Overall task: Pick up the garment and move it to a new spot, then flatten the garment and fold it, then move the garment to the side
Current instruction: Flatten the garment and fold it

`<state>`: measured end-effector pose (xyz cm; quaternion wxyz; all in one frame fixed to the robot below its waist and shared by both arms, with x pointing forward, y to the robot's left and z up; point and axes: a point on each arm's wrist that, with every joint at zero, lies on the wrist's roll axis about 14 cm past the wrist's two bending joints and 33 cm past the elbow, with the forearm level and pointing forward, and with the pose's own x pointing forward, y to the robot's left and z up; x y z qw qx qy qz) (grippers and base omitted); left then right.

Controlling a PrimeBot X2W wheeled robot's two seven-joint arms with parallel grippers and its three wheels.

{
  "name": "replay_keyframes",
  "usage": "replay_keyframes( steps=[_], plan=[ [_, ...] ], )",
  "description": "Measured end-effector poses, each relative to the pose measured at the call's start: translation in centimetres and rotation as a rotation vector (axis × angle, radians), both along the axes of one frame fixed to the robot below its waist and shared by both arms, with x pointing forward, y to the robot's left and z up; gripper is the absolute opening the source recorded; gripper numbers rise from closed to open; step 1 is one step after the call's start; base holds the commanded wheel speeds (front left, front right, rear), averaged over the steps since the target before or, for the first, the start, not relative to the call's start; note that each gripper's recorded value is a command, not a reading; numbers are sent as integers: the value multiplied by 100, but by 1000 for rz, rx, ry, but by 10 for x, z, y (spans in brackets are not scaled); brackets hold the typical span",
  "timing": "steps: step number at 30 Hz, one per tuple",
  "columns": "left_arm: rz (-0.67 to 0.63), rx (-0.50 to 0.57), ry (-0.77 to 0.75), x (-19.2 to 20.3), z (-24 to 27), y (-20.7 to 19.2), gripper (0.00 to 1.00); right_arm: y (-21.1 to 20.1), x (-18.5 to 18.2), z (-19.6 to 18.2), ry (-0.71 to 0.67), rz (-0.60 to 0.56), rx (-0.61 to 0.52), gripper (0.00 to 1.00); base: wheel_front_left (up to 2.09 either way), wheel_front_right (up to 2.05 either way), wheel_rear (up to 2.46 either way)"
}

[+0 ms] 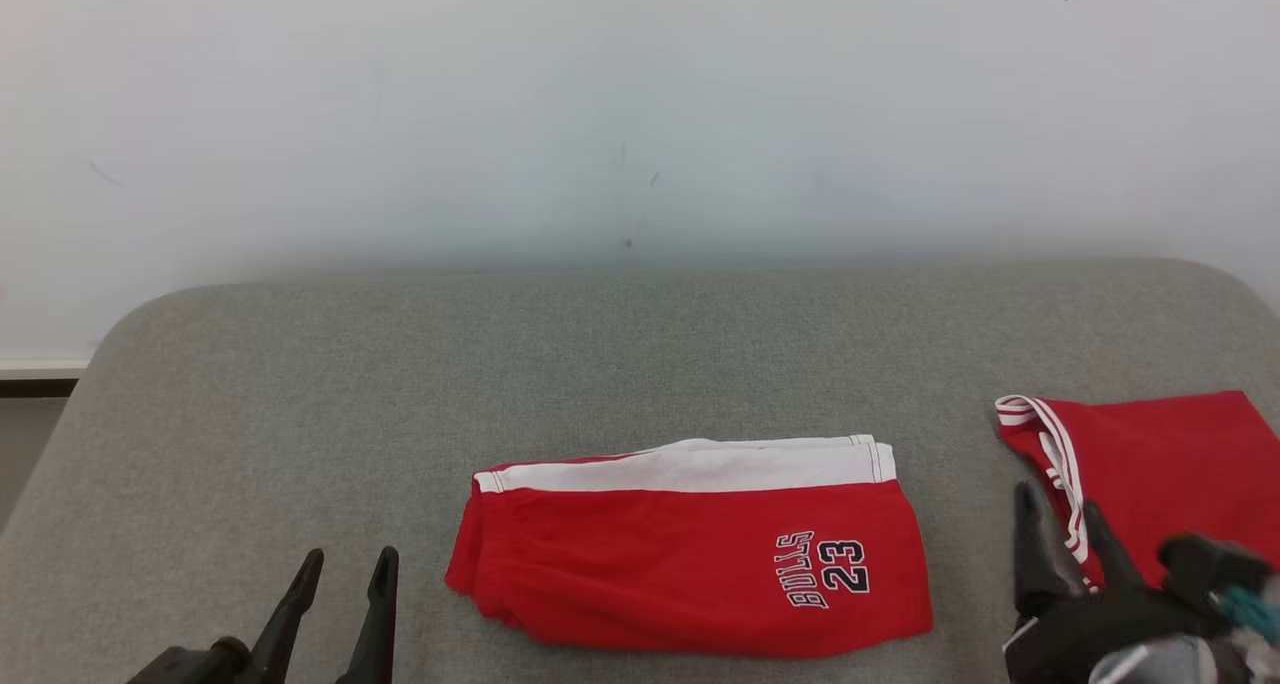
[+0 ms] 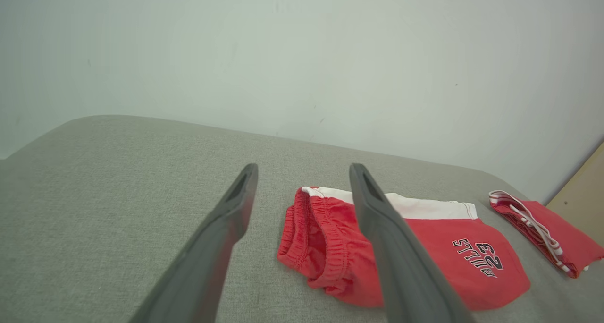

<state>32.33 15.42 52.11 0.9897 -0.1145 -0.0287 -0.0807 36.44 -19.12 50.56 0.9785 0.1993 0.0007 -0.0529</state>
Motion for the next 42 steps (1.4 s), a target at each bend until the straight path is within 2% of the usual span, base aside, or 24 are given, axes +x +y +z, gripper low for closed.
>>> replay_keyframes(
  steps=[9, 17, 23, 37, 39, 40, 42],
  plan=[
    [-20, 9, -9, 0, 2, -8, 100, 40, 38, -54, 396, 242, -69, 100, 0, 0, 0],
    [-6, 36, 5, -3, -1, -4, 100, 72, 39, -91, 650, 376, -108, 100, 0, 0, 0],
    [17, 39, 21, -4, -4, 4, 100, 85, 49, -95, 738, 423, -124, 100, 0, 0, 0],
    [11, 48, 63, -6, -13, 1, 100, 88, 52, -112, 903, 435, -99, 100, 0, 0, 0],
    [14, 49, 65, -6, -14, 2, 100, 94, 52, -113, 911, 441, -77, 51, 0, 0, 0],
    [14, 49, 68, -6, -14, 2, 100, 96, 52, -113, 913, 444, -71, 46, 0, 0, 0],
    [16, 50, 71, -7, -15, 3, 100, 97, 50, -116, 933, 446, -65, 25, 0, 0, 0]
  ],
)
